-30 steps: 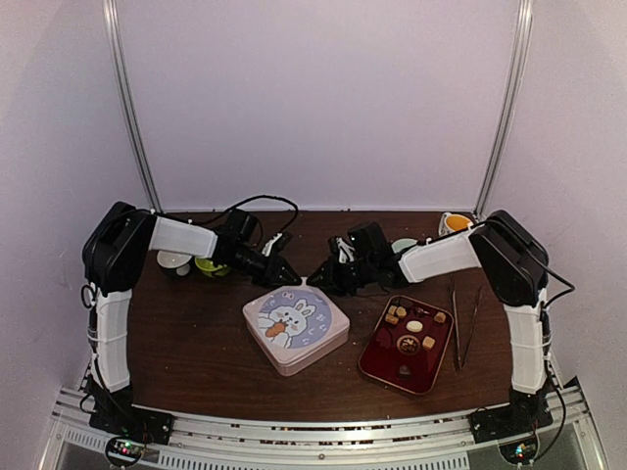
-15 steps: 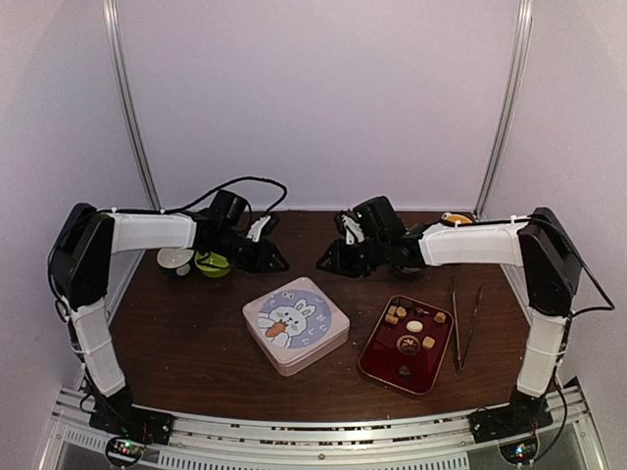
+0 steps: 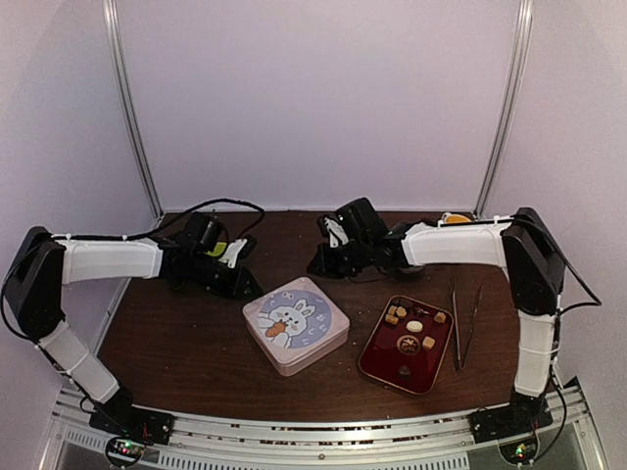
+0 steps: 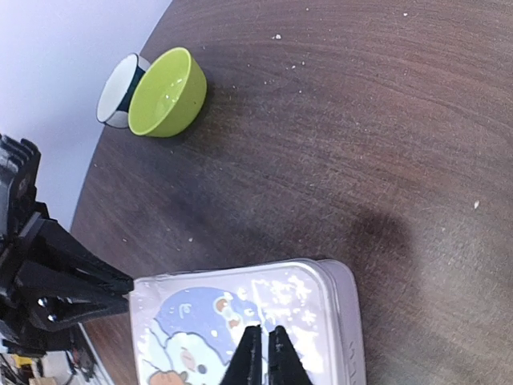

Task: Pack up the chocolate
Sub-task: Press the box lid onto the packing box.

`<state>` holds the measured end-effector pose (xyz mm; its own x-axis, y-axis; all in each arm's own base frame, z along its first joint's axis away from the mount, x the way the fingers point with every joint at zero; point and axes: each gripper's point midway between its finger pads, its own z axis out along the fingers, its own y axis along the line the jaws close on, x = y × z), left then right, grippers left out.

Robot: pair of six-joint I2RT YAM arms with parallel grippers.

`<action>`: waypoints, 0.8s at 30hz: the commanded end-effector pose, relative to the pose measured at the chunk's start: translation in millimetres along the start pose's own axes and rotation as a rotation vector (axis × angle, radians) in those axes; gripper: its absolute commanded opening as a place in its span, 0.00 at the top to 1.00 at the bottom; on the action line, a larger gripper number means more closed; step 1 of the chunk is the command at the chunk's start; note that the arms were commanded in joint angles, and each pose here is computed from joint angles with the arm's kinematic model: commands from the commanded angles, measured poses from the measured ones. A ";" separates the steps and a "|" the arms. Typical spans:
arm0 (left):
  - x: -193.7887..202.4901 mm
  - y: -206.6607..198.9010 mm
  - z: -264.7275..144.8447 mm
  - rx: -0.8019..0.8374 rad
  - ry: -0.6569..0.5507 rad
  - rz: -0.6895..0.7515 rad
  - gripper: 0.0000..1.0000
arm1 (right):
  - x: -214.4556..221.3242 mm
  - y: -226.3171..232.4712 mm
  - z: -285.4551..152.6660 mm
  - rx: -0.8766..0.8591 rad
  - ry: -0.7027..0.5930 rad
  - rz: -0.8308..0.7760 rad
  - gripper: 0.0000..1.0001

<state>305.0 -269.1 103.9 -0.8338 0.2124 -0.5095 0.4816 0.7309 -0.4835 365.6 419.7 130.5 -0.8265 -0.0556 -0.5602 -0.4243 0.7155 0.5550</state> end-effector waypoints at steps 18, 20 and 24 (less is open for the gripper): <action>0.2 6.2 -23.1 -0.086 -0.129 -0.007 1.00 | -11.8 3.6 13.2 0.012 -0.017 -0.011 1.00; 9.5 13.4 -14.5 -0.094 -0.109 -0.026 1.00 | 0.7 -11.0 25.9 0.049 0.016 0.012 1.00; 27.1 21.8 9.0 -0.067 -0.064 -0.065 1.00 | 27.9 -33.6 51.8 0.093 0.092 0.060 1.00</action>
<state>298.6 -248.5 100.8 -0.8173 0.1347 -0.5602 0.4312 0.7880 -0.4395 378.3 432.3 105.4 -0.8463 -0.0615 -0.5292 -0.3949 0.7391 0.5457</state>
